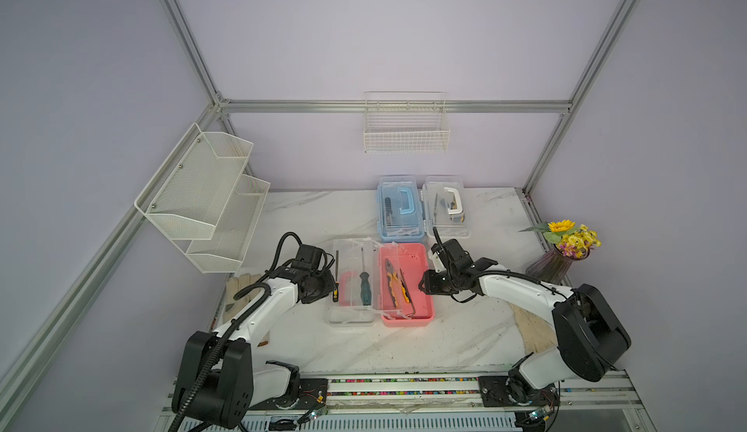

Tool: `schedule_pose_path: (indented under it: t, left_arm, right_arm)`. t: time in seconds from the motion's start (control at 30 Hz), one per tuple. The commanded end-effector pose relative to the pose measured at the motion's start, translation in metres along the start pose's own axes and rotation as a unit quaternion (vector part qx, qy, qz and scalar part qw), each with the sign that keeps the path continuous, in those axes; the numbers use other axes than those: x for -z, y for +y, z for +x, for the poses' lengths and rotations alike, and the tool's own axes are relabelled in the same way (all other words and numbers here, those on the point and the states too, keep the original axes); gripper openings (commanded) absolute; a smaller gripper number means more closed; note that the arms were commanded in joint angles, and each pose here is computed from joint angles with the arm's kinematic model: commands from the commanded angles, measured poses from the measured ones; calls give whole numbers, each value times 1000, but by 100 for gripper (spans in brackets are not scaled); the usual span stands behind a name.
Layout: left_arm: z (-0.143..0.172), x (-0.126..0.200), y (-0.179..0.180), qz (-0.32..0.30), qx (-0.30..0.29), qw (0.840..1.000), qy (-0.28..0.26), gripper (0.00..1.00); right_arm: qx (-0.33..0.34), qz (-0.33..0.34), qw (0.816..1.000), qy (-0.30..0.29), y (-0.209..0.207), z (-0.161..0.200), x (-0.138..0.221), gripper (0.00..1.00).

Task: Close toolboxes
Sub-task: Close the toolbox lid.

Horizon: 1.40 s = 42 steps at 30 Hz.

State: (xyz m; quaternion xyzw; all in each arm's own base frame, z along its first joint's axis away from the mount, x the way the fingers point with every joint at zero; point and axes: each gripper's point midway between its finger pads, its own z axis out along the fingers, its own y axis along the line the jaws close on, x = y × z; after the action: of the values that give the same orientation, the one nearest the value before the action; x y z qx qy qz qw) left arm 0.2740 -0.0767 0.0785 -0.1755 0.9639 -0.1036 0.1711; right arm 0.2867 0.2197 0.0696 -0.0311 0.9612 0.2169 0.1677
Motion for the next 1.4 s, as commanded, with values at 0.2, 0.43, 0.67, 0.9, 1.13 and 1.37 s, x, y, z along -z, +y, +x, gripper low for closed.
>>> schedule_pose_path:
  t: [0.2,0.43,0.67,0.9,1.13,1.37]
  left_arm:
    - [-32,57,-34,-71,-79,993,-46,0]
    - [-39,90,-71,-124,-152,978,-65,0]
    - [-33,121,-143,-104,-223,965,-94,0]
    - [-1,121,-219,-37,-277,957,-82,0]
    - [35,109,-275,27,-308,950,-42,0]
    - [48,114,-312,115,-294,948,-40,5]
  right_arm:
    - [19,-15,999,-23,21,-15,15,41]
    - [28,-1,999,-22,22,-14,15,39]
    - [31,-6,999,-21,24,-13,13,39]
    - [33,-28,999,-12,30,-9,7,39]
    - [23,-37,999,-14,32,-9,5,39]
    - [15,-31,999,-16,28,-8,5,41]
